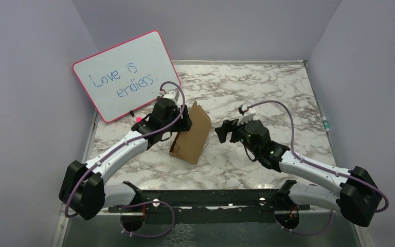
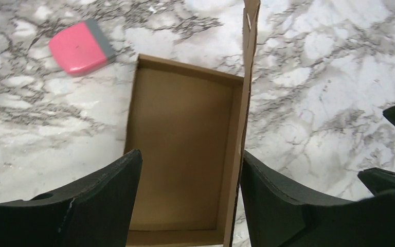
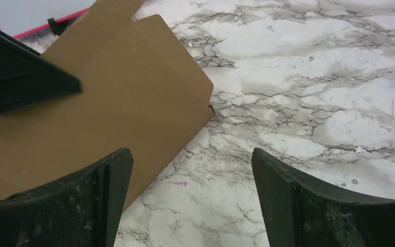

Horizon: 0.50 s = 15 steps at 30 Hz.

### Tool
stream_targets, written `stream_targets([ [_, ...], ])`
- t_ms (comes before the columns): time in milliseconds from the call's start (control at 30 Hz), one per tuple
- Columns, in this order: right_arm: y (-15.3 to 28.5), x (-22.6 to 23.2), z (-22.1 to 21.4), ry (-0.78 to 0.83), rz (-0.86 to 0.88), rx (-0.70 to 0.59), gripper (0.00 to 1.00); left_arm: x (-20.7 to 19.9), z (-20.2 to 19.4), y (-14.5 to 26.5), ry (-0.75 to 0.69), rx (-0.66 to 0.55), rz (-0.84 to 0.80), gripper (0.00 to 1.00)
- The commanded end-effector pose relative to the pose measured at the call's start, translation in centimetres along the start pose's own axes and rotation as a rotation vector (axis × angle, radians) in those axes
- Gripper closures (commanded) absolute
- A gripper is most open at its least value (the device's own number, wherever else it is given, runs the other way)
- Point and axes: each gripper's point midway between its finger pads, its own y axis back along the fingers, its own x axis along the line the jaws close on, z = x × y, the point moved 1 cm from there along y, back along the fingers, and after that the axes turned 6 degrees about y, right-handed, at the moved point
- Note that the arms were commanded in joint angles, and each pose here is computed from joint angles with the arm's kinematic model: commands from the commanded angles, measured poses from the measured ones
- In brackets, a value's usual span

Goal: Fold the paper box

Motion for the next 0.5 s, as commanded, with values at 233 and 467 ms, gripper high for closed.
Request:
stream_targets([
  [233,-3.7,3.6,-2.9,-0.09,0.131,0.101,0.13,5.8,-1.5,-2.0,0.147,-0.015,0.08,0.15],
  [467,-7.0,4.6,-5.0,-0.127,0.132,0.167,0.12,5.7,-4.2,-3.2,0.219,0.072,-0.017,0.13],
])
